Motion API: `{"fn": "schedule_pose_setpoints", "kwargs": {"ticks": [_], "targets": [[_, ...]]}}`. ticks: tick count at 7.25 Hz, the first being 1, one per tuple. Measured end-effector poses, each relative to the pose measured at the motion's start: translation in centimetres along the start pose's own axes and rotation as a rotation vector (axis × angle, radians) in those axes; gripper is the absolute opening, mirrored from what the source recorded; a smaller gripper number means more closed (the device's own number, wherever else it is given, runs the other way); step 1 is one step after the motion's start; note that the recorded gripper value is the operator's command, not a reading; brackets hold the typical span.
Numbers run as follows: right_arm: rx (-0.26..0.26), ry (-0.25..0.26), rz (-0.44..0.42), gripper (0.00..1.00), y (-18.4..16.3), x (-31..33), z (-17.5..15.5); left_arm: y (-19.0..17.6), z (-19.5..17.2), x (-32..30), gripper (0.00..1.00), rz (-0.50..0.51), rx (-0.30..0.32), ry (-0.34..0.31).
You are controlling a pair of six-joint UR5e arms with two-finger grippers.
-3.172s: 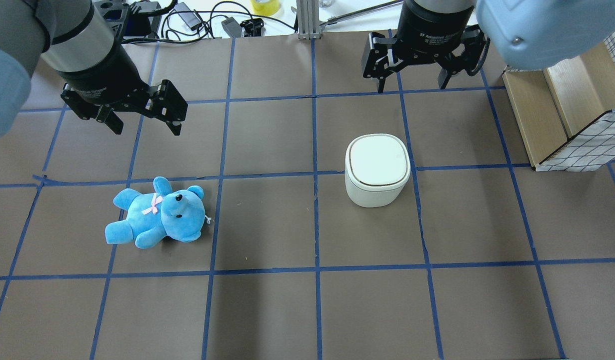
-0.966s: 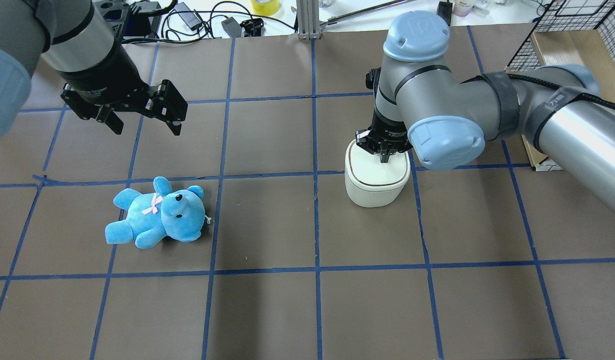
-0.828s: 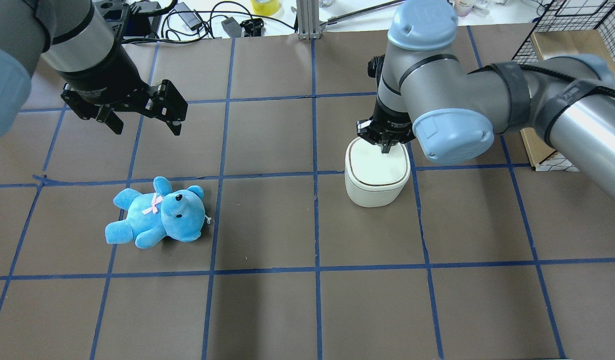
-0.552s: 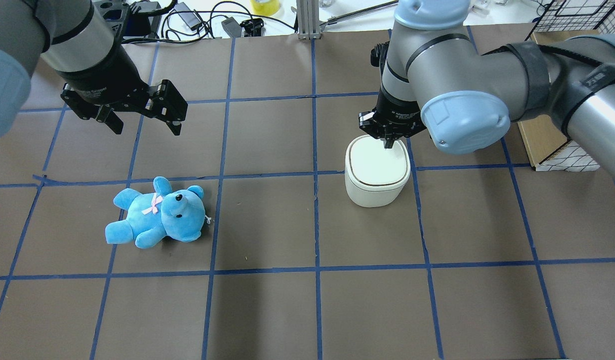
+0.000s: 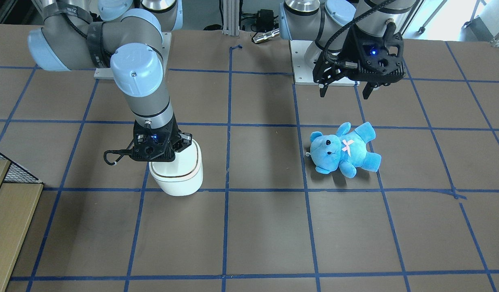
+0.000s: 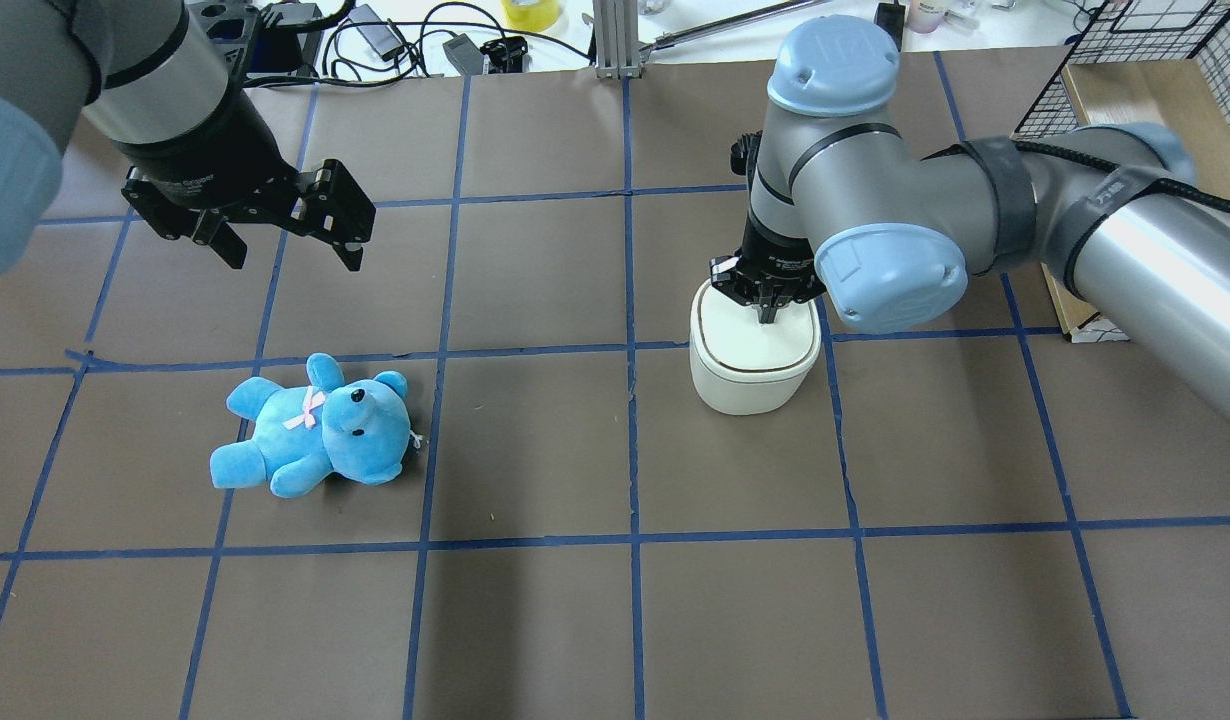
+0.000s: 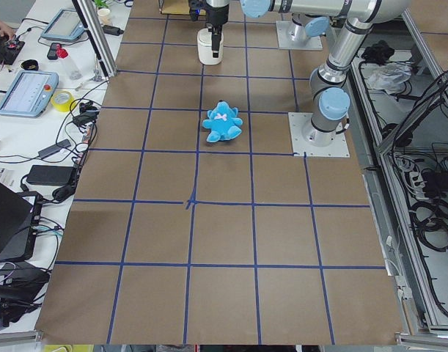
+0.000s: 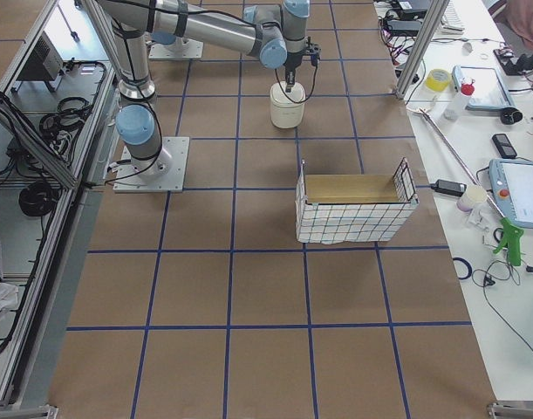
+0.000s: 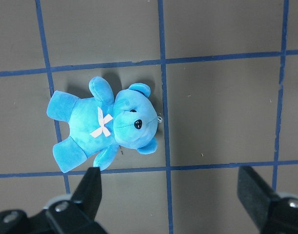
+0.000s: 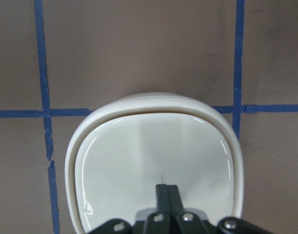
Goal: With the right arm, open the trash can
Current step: 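Raise the right gripper away from the opened trash can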
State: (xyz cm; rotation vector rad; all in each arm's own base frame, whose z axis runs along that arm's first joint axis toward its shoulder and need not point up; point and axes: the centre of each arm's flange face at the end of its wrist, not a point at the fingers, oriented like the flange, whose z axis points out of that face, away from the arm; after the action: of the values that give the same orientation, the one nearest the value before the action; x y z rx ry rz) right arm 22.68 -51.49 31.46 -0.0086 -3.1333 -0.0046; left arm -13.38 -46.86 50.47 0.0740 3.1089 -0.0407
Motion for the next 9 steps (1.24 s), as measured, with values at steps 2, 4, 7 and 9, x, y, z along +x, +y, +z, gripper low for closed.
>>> {"fn": "schedule_pose_setpoints", "kwargs": {"ticks": [2, 4, 7, 9], "targets": [[-0.002, -0.004, 0.001, 0.00, 0.1, 0.0, 0.5, 0.0, 0.0, 0.0, 1.00, -0.001, 0.000, 0.000], [-0.011, -0.004, -0.001, 0.47, 0.3, 0.0, 0.8, 0.0, 0.0, 0.0, 1.00, 0.000, 0.000, 0.000], [0.109, -0.011, 0.006, 1.00, -0.3, 0.5, -8.3, 0.0, 0.0, 0.0, 1.00, 0.000, 0.000, 0.000], [0.155, -0.018, 0.009, 1.00, 0.3, 0.9, -17.8, 0.0, 0.0, 0.0, 1.00, -0.001, 0.000, 0.000]]}}
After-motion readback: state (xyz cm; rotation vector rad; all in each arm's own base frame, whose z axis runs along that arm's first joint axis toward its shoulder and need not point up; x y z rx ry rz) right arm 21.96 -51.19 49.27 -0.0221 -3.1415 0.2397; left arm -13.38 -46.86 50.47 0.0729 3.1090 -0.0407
